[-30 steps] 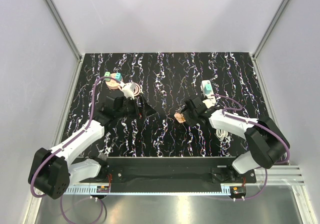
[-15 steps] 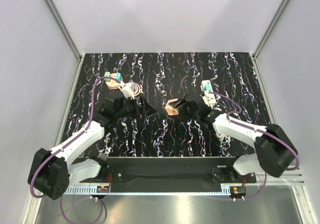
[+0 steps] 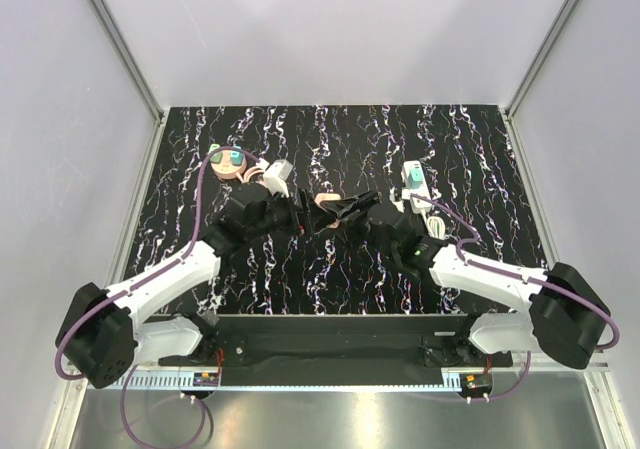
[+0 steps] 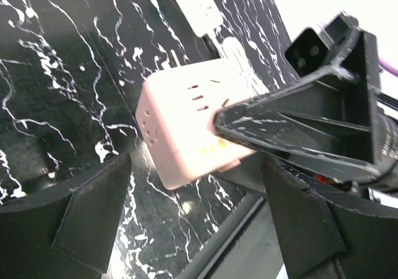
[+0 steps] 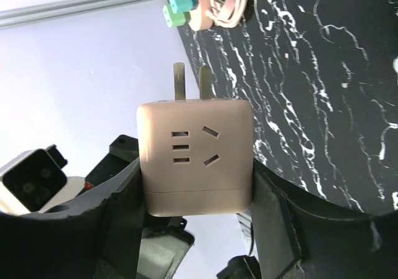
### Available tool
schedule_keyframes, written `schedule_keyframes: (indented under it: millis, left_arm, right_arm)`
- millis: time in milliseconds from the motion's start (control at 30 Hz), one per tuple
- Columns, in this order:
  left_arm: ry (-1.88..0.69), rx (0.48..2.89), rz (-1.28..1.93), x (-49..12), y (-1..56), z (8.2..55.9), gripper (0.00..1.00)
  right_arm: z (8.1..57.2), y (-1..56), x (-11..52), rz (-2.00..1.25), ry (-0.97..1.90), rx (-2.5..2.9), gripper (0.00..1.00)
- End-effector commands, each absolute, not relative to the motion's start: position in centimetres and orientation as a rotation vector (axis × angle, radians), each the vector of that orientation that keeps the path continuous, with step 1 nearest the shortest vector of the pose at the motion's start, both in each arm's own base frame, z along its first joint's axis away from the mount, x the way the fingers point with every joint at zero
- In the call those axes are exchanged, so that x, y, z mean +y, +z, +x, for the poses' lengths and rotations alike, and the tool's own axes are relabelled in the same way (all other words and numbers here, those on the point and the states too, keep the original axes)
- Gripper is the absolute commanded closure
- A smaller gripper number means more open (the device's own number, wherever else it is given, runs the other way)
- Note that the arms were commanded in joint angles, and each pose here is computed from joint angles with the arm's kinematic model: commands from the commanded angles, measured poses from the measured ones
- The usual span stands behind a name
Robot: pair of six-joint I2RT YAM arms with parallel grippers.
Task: Insert the plug
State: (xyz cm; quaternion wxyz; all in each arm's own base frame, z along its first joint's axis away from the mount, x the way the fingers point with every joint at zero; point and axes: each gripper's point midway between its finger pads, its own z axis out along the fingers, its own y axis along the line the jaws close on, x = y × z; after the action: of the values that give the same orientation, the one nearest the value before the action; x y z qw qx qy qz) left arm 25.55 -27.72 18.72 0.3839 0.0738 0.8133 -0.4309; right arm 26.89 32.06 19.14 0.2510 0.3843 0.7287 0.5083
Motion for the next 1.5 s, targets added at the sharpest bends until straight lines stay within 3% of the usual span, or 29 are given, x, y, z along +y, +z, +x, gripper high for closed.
schedule_keyframes:
  millis: [0, 200, 333, 433, 500, 600, 633, 700, 767, 800, 833, 900, 933, 967, 1133, 1333, 1467]
  left_arm:
    - [-1.061, 1.925, 0.142, -27.8, 22.2, 27.4, 0.12]
    - [-1.033, 1.904, 0.156, -28.7, 22.6, 27.8, 0.16]
    - [-1.043, 1.918, 0.169, -29.2, 22.0, 27.8, 0.25]
    - [-1.062, 1.914, 0.182, -29.4, 21.8, 27.5, 0.52]
    - [-1.059, 1.915, 0.185, -29.3, 21.8, 27.4, 0.71]
    - [-1.053, 1.909, 0.207, -29.3, 22.1, 27.3, 0.84]
    - [-1.05, 1.909, 0.209, -29.2, 22.0, 27.2, 0.85]
    - [-1.059, 1.905, 0.218, -29.3, 22.2, 27.2, 0.88]
    - [-1.069, 1.91, 0.234, -29.5, 22.2, 26.9, 0.85]
    - [-1.068, 1.914, 0.234, -29.5, 22.4, 26.9, 0.8]
    - [-1.06, 1.919, 0.231, -29.3, 22.4, 26.9, 0.65]
    - [-1.039, 1.939, 0.228, -28.9, 22.2, 26.7, 0.48]
    - [-1.036, 1.936, 0.232, -28.7, 22.5, 26.4, 0.34]
    - [-1.017, 1.966, 0.239, -28.3, 21.9, 26.1, 0.3]
    - [-1.079, 2.008, 0.292, -26.6, 23.0, 23.9, 0.25]
    - [-1.367, 1.903, 0.33, -24.9, 27.3, 20.6, 0.19]
    - [-1.601, 1.788, 0.525, -25.9, 30.3, 16.9, 0.17]
  right_arm:
    - [27.3, 24.1, 32.3, 1.072, 1.518, 1.815, 1.0]
    - [26.3, 23.5, 33.4, 1.152, 1.574, 1.789, 1.0]
    - [26.1, 24.0, 33.6, 1.16, 1.603, 1.758, 1.0]
    - [26.0, 23.6, 33.5, 1.15, 1.591, 1.766, 0.99]
    - [25.8, 23.3, 33.4, 1.132, 1.583, 1.781, 0.88]
    - [25.3, 22.7, 32.9, 1.094, 1.559, 1.8, 0.7]
    - [25.2, 22.8, 32.7, 1.09, 1.559, 1.797, 0.71]
    - [25.0, 22.1, 32.3, 1.087, 1.537, 1.806, 0.88]
    - [25.1, 21.8, 31.5, 1.102, 1.51, 1.788, 1.0]
    - [25.0, 21.2, 31.0, 1.109, 1.489, 1.791, 1.0]
    - [25.1, 21.2, 30.3, 1.122, 1.464, 1.778, 1.0]
    - [25.1, 21.1, 29.6, 1.1, 1.426, 1.776, 1.0]
    - [24.9, 20.9, 29.4, 1.033, 1.38, 1.797, 1.0]
    - [24.7, 21.5, 29.0, 0.985, 1.363, 1.796, 1.0]
    - [22.9, 23.7, 29.1, 0.407, 1.244, 1.799, 1.0]
    - [18.8, 26.1, 30.7, -0.035, 1.348, 1.746, 1.0]
    - [14.4, 29.4, 32.2, -0.304, 1.577, 1.595, 1.0]
